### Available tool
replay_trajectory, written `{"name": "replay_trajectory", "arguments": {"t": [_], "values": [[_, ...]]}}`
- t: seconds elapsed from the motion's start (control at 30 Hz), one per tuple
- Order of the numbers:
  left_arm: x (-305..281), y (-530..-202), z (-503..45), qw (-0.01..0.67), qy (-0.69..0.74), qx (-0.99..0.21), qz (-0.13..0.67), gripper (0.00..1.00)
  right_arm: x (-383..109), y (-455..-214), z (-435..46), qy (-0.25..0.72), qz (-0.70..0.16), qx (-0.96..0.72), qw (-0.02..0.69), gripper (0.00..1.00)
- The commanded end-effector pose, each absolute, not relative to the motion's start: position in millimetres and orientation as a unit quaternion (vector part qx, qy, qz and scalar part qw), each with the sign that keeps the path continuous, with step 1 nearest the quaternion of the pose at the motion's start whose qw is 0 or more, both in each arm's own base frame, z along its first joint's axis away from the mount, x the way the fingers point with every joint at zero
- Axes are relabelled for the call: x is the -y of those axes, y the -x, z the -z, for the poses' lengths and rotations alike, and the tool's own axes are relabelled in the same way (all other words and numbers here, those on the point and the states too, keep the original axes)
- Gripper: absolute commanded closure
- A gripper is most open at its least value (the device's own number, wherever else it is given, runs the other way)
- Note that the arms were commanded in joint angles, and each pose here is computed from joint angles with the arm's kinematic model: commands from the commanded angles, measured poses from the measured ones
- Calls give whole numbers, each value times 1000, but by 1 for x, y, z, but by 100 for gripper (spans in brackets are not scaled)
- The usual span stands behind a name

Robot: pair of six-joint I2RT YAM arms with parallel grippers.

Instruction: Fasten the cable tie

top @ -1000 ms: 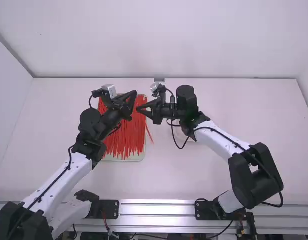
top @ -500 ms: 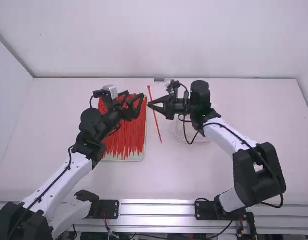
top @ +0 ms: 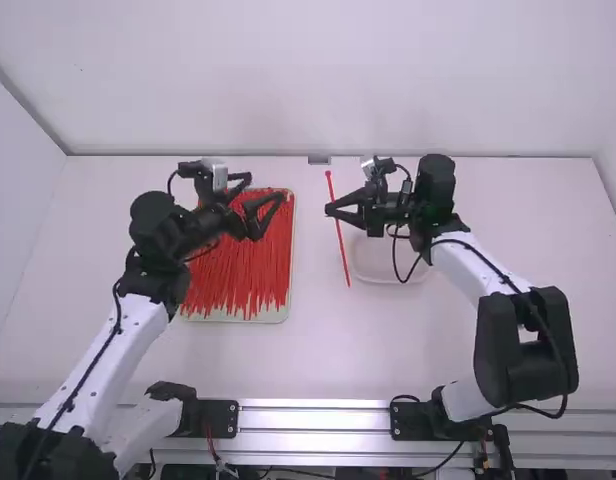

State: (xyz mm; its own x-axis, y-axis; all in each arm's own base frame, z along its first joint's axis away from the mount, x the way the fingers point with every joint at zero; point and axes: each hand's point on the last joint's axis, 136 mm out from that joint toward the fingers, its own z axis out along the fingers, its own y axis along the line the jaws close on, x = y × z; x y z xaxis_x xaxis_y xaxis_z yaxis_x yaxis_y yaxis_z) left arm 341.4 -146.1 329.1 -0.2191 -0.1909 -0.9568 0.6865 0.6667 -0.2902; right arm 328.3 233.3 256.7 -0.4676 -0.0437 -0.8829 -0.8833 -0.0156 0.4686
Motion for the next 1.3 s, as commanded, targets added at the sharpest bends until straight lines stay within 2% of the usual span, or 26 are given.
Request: {"name": "replay_trajectory", "arguments": {"t": [0.0,0.47,0.67,0.97,1.2,1.27], "values": [[162,-324,-351,600,-269,-652,378,1,-234,-319,-280,417,-599,-577,366,100],[195,-333,-367,525,-377,-605,466,1,-248,-309,-299,465,-587,-529,400,100],[205,-324,-375,501,-437,-560,495,1,-252,-306,-302,478,-581,-515,410,100],[218,-325,-386,507,-455,-540,494,0,-265,-303,-321,484,-571,-491,445,100],[220,-323,-401,514,-451,-528,503,4,-264,-300,-340,491,-561,-463,480,100],[220,-321,-405,517,-450,-524,505,9,-266,-297,-342,496,-558,-455,485,100]]}}
